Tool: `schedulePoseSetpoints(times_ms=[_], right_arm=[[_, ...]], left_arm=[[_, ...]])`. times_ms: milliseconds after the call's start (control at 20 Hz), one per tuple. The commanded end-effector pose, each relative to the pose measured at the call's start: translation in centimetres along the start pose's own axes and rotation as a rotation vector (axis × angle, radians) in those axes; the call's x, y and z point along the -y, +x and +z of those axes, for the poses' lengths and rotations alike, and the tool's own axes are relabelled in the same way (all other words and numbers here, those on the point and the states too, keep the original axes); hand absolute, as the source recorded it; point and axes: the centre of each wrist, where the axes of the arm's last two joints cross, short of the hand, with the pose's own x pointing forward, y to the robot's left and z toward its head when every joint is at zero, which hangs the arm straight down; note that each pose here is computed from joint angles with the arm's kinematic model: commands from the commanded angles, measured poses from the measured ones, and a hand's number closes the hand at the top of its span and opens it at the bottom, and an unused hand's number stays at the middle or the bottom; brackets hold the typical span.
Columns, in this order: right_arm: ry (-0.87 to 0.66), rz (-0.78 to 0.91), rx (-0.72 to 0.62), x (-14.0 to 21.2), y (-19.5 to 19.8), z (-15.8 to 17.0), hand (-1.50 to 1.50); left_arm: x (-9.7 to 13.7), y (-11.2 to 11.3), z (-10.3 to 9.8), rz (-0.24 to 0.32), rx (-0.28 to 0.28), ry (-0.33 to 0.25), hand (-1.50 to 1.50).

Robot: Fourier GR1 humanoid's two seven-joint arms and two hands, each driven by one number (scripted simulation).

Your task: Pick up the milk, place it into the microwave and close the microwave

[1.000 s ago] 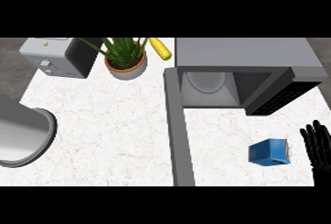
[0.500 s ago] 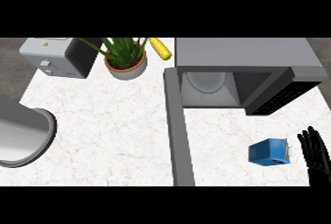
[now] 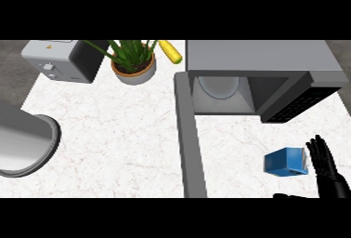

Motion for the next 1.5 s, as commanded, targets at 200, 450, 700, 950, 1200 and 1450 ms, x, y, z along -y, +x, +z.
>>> schedulePoseSetpoints(times_ms=[200, 450, 700, 950, 1200, 1450], right_arm=[[-0.013, 0.026, -0.006, -1.6, -3.3, -1.6, -1.50], [0.008, 0.054, 0.004, -0.7, -5.0, -2.3, -1.50], [0.051, 0.029, 0.013, -0.6, -7.2, -1.6, 1.50], [0.075, 0.106, 0.166, -1.4, -6.7, -3.9, 1.50], [0.075, 0.024, 0.186, -4.1, -6.9, -5.3, 1.50], [0.058, 0.006, 0.183, -6.8, -5.2, -11.5, 1.50]], left_arm=[[1.2, 2.0, 0.6, 0.021, 0.048, -0.021, -1.50], [0.8, 0.4, 2.3, 0.044, 0.030, -0.022, -1.50], [-0.9, 0.7, 1.6, 0.016, 0.026, -0.037, -1.50], [0.7, 1.5, 0.7, 0.018, 0.056, -0.026, -1.50], [-0.5, 1.5, 1.0, 0.026, 0.043, -0.015, -1.50], [-0.5, 0.5, 1.5, 0.047, 0.042, -0.049, -1.50]])
